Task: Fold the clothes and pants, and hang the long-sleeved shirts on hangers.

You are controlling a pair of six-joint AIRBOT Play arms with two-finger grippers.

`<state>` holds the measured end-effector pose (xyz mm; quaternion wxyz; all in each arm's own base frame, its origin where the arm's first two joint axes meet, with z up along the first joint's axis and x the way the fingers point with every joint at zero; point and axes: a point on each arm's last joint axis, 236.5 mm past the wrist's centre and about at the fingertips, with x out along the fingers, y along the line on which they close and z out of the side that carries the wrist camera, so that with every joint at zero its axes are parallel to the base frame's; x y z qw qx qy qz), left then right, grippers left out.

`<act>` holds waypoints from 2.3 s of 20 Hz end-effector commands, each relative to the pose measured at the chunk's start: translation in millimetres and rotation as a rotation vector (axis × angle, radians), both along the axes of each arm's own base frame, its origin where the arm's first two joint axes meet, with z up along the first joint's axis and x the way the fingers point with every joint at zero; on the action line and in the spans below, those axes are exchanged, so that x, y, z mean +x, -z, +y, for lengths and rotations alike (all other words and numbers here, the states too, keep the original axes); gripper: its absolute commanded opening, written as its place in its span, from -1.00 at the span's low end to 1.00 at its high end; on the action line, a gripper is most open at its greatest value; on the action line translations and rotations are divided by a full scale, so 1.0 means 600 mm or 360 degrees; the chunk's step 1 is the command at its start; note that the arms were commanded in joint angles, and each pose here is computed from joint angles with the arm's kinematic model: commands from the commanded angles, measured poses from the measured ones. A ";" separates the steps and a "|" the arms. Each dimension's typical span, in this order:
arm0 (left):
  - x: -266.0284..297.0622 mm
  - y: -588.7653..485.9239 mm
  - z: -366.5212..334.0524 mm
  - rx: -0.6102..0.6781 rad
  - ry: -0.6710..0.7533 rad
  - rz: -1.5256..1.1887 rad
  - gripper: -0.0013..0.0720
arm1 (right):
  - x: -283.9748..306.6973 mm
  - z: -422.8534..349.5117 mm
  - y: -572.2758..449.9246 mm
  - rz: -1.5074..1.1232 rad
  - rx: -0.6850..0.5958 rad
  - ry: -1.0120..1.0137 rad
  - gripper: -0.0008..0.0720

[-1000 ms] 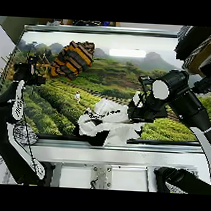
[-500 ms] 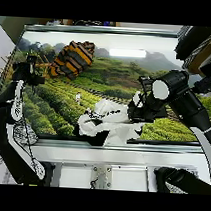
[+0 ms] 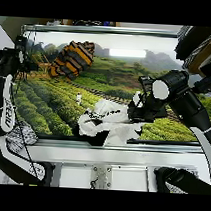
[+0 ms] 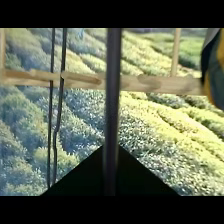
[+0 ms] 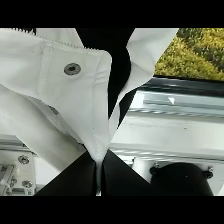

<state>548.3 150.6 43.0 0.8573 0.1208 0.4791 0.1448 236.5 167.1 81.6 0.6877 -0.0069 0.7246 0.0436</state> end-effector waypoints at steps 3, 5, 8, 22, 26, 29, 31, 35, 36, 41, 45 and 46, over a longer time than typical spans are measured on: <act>-0.035 -0.115 -0.068 0.0052 0.0161 -0.0052 -0.92 | 0.000 0.000 0.000 0.0001 0.0000 0.0001 -0.93; -0.066 -0.133 -0.113 0.0000 0.0266 0.0024 -0.92 | 0.000 0.000 0.000 0.0001 0.0000 0.0000 -0.94; -0.120 -0.143 -0.228 -0.0235 0.0692 0.0174 -0.92 | 0.000 0.000 0.000 0.0001 -0.0001 0.0000 -0.94; -0.316 -0.180 -0.439 -0.0673 0.1900 0.0540 -0.92 | 0.000 0.000 0.000 0.0002 -0.0001 0.0001 -0.94; -0.331 -0.179 -0.439 -0.0534 0.2240 0.0543 -0.92 | 0.000 0.000 0.000 0.0001 -0.0001 0.0001 -0.93; -0.329 -0.180 -0.439 -0.0466 0.2358 0.0512 -0.92 | 0.000 0.000 0.000 0.0001 0.0000 0.0001 -0.94; -0.330 -0.180 -0.440 -0.0439 0.2417 0.0499 -0.92 | 0.000 0.000 0.000 0.0001 0.0000 0.0000 -0.94; -0.330 -0.206 -0.455 -0.0659 0.2498 0.0283 -0.92 | 0.001 0.000 0.000 -0.0003 0.0002 0.0002 -0.94; -0.331 -0.199 -0.446 -0.0704 0.2467 0.0286 -0.92 | 0.001 0.000 0.000 -0.0002 0.0002 0.0002 -0.94; -0.363 -0.128 -0.416 -0.0869 0.2441 0.0428 -0.92 | 0.001 0.000 0.000 -0.0009 0.0007 -0.0058 -0.94; -0.395 -0.096 -0.421 -0.0821 0.2549 0.0381 -0.93 | 0.019 -0.011 -0.028 -0.0088 0.0053 -0.0026 -0.94; -0.402 -0.090 -0.423 -0.0810 0.2552 0.0367 -0.92 | 0.028 -0.018 -0.041 -0.0126 0.0072 0.0009 -0.94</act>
